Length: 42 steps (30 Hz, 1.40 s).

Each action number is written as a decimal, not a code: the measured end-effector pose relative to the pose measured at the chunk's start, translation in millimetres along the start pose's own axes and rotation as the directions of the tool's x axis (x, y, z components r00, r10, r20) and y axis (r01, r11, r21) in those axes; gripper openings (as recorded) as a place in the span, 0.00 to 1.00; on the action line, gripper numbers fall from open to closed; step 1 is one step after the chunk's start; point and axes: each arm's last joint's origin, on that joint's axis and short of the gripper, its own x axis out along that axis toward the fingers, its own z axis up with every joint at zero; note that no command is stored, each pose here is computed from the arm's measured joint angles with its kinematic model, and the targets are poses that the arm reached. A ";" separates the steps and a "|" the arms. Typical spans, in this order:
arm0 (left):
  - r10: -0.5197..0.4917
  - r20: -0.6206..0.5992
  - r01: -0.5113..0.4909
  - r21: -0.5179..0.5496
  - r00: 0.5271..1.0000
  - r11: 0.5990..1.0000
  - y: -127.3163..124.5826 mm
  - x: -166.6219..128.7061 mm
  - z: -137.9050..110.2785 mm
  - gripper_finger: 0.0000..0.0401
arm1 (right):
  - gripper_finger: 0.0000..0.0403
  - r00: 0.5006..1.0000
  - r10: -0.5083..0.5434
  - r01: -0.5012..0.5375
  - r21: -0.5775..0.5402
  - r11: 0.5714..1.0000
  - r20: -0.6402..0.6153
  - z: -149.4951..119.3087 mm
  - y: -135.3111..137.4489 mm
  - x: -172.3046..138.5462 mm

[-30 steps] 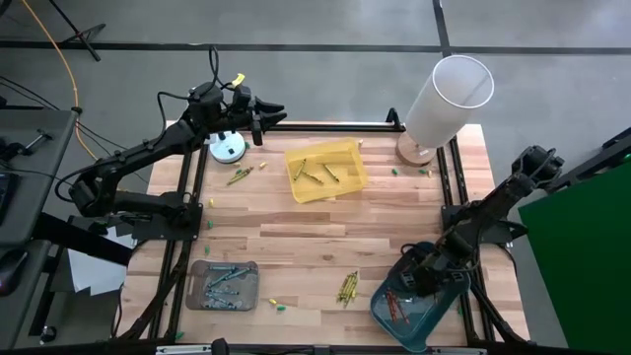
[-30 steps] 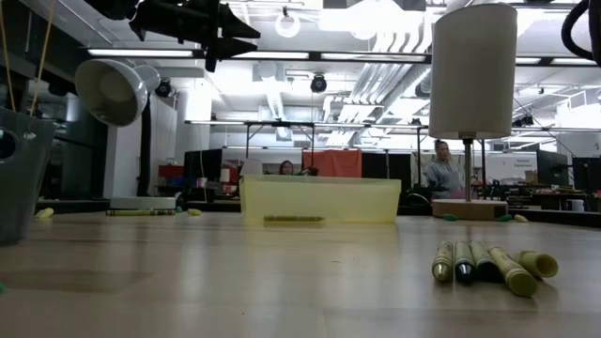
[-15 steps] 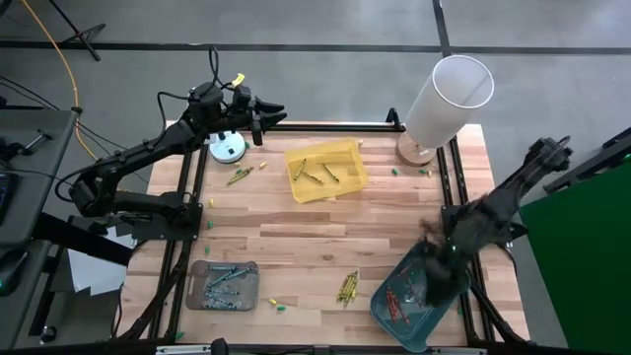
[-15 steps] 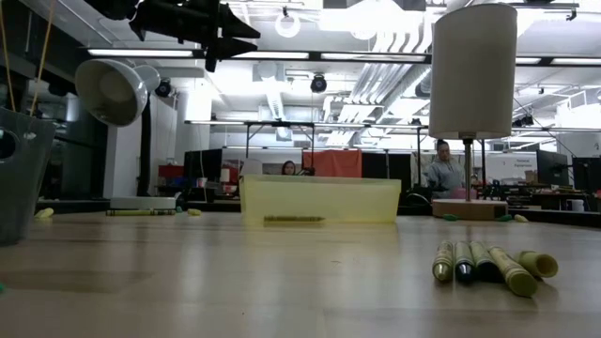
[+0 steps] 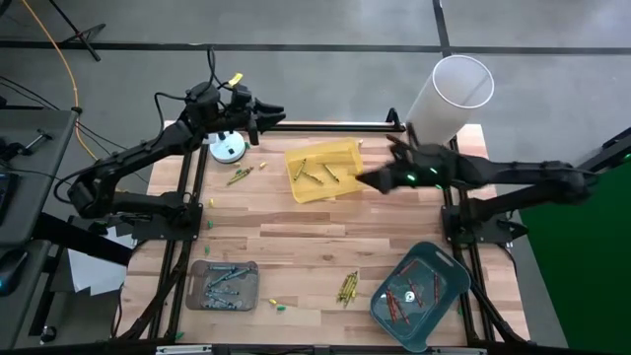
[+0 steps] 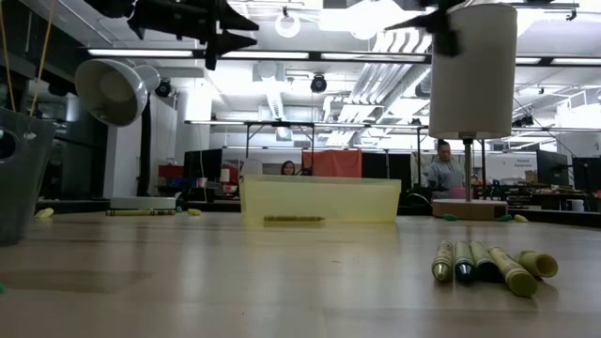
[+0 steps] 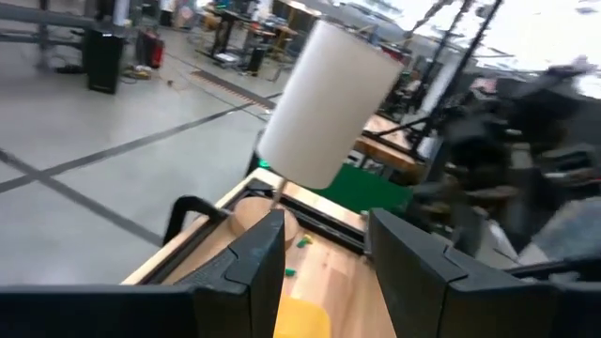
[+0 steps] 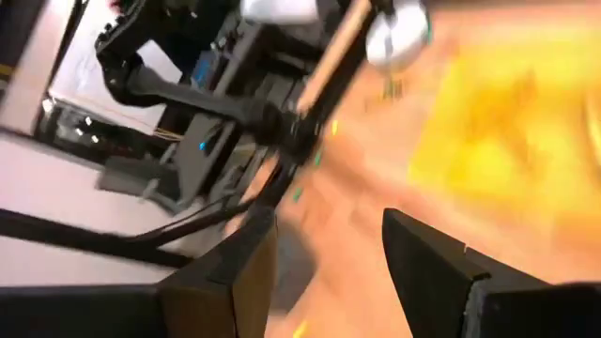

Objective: Sort crayons
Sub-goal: Put the green crayon into the yellow bin

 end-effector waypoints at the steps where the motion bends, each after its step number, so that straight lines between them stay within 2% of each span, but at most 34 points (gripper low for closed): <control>1: -0.018 -0.002 0.018 0.002 1.000 1.000 -1.3 -0.9 0.6 0.36 | 0.46 1.000 0.010 -0.009 -0.062 0.998 0.018 6.7 -3.0 11.2; 4: -0.050 -0.008 0.050 -0.013 0.999 0.999 -4.9 -1.3 0.7 0.36 | 0.46 0.995 0.083 -0.070 -0.220 0.973 0.053 24.3 -11.2 43.3; 7: -0.064 -0.012 0.064 -0.035 0.998 0.997 -8.2 -0.5 0.0 0.36 | 0.46 0.986 0.157 -0.133 -0.319 0.939 0.052 36.7 -21.4 68.1; 13: -0.107 -0.027 0.106 -0.035 0.994 0.994 -18.6 3.4 -3.2 0.36 | 0.46 0.977 0.198 -0.214 -0.375 0.902 -0.080 43.1 -43.6 95.6; 18: -0.145 -0.062 0.139 -0.090 0.988 0.986 -31.7 7.6 -9.5 0.36 | 0.46 0.969 0.212 -0.248 -0.484 0.839 -0.128 42.0 -47.3 103.3; 21: -0.132 -0.125 0.118 -0.115 0.983 0.986 -42.5 7.7 -18.3 0.36 | 0.46 0.970 0.203 -0.242 -0.530 0.813 -0.132 41.9 -49.2 104.7; 23: -0.086 -0.205 0.063 -0.113 0.975 0.992 -49.8 5.3 -28.3 0.36 | 0.46 0.971 0.201 -0.239 -0.540 0.807 -0.129 42.1 -49.3 104.7; 25: -0.016 -0.321 -0.013 -0.088 0.947 0.996 -56.6 0.1 -42.0 0.36 | 0.46 0.972 0.199 -0.235 -0.537 0.810 -0.125 42.2 -49.4 104.7; 26: 0.032 -0.393 -0.064 -0.071 0.919 0.995 -59.0 -3.7 -50.3 0.36 | 0.46 0.972 0.200 -0.235 -0.535 0.812 -0.124 42.3 -49.2 104.7; 28: 0.148 -0.540 -0.189 -0.020 0.828 0.982 -61.8 -11.7 -68.7 0.36 | 0.46 0.972 0.200 -0.234 -0.516 0.824 -0.122 42.4 -49.2 104.7; 30: 0.281 -0.666 -0.330 0.055 0.691 0.942 -61.7 -20.1 -86.6 0.36 | 0.46 0.978 0.183 -0.208 -0.490 0.846 -0.100 43.0 -49.7 104.9; 32: 0.388 -0.750 -0.440 0.144 0.535 0.886 -59.8 -26.4 -102.3 0.36 | 0.46 0.986 0.155 -0.162 -0.456 0.875 -0.052 44.4 -50.0 105.1; 34: 0.460 -0.795 -0.517 0.222 0.395 0.827 -55.2 -30.7 -115.9 0.36 | 0.46 0.992 0.129 -0.113 -0.416 0.902 0.011 46.9 -49.9 105.1; 35: 0.480 -0.808 -0.536 0.251 0.342 0.806 -51.5 -31.3 -123.2 0.36 | 0.46 0.992 0.114 -0.088 -0.395 0.914 0.043 48.2 -49.8 105.0; 38: 0.493 -0.833 -0.538 0.304 0.251 0.786 -38.5 -30.5 -146.1 0.36 | 0.46 0.988 0.076 -0.029 -0.323 0.946 0.132 51.6 -49.8 104.7; 42: 0.488 -0.854 -0.519 0.339 0.180 0.785 -18.3 -27.7 -173.5 0.36 | 0.46 0.978 0.073 -0.021 -0.258 0.966 0.197 54.9 -47.7 103.9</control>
